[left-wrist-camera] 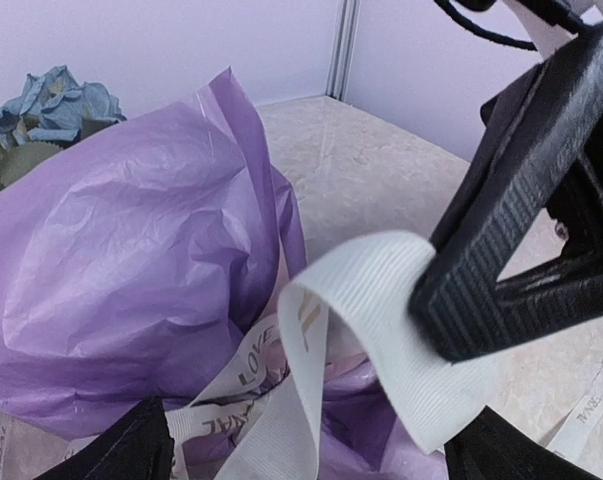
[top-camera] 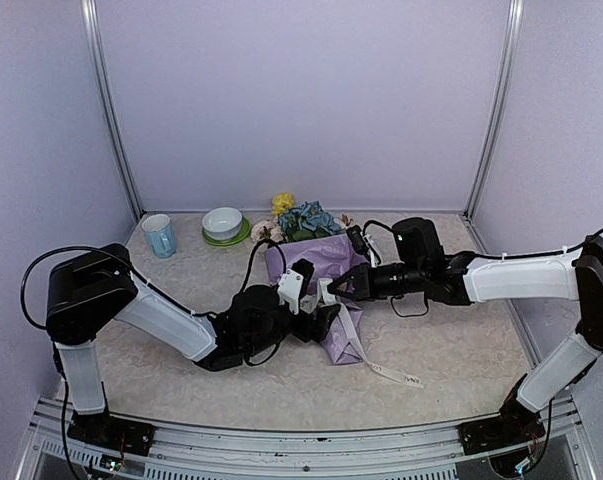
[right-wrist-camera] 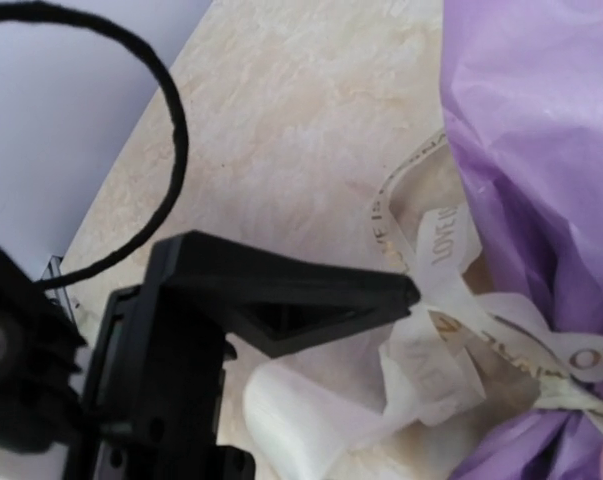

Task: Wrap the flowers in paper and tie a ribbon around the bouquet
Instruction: Cross the half-tied ribbon over the folded bouquet.

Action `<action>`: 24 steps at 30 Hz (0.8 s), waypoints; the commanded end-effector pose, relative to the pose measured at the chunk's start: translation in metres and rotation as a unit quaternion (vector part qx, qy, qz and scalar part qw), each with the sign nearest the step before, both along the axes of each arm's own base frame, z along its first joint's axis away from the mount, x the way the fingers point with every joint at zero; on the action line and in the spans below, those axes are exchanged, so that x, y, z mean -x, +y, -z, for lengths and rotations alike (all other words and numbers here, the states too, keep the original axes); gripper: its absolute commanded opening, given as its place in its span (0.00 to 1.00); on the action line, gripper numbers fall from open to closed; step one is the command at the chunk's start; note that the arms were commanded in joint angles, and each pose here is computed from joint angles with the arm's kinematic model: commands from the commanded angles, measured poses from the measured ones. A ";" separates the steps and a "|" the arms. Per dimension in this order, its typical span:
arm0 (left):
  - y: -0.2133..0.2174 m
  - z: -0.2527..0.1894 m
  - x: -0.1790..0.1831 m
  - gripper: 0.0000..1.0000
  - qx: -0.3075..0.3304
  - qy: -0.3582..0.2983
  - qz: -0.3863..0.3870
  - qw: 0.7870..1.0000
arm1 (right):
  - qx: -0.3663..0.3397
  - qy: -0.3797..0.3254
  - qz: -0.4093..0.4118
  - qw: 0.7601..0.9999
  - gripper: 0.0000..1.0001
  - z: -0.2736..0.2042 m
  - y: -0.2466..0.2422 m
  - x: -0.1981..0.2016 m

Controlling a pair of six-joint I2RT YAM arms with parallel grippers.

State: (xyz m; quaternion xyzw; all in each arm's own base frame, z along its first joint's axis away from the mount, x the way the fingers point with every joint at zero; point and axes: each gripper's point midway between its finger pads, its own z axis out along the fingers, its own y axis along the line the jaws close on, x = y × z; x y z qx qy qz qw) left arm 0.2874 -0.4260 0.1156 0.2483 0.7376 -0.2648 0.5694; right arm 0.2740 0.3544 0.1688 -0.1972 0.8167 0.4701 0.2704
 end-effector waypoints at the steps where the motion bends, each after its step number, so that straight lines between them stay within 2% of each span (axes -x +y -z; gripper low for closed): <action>1: -0.012 -0.021 -0.004 0.91 0.040 -0.012 0.029 0.999 | -0.016 -0.006 -0.011 1.000 0.00 -0.009 0.007 0.004; 3: -0.014 -0.023 -0.003 0.90 0.045 -0.012 0.046 0.998 | -0.016 -0.005 -0.013 1.000 0.00 -0.008 0.008 0.004; 5: -0.016 -0.021 -0.002 0.85 0.043 -0.010 0.051 0.998 | -0.018 -0.007 -0.014 1.000 0.00 -0.009 0.009 0.003; 6: -0.015 -0.020 -0.002 0.80 0.042 -0.009 0.049 0.998 | -0.017 -0.007 -0.014 1.000 0.00 -0.009 0.009 0.003; 9: -0.012 -0.020 -0.006 0.56 0.048 -0.002 0.042 0.998 | -0.017 -0.006 -0.015 1.000 0.00 -0.007 0.010 0.003; 13: -0.014 -0.031 0.002 0.34 0.072 -0.005 0.073 0.995 | -0.016 -0.004 -0.017 1.000 0.00 -0.005 0.010 0.003; 16: -0.014 -0.031 0.004 0.17 0.071 -0.004 0.083 0.994 | -0.015 -0.006 -0.020 1.000 0.00 -0.006 0.010 0.004; 19: -0.010 -0.026 0.004 0.03 0.065 0.005 0.087 0.994 | -0.013 -0.015 -0.018 1.000 0.00 -0.009 0.008 0.003; 20: -0.007 -0.024 0.003 0.00 0.063 0.009 0.085 0.994 | -0.009 -0.018 -0.017 1.000 0.00 -0.009 0.007 0.003; 24: 0.003 -0.021 0.006 0.00 0.056 0.015 0.092 0.994 | 0.006 -0.018 -0.019 1.000 0.00 -0.005 0.002 0.003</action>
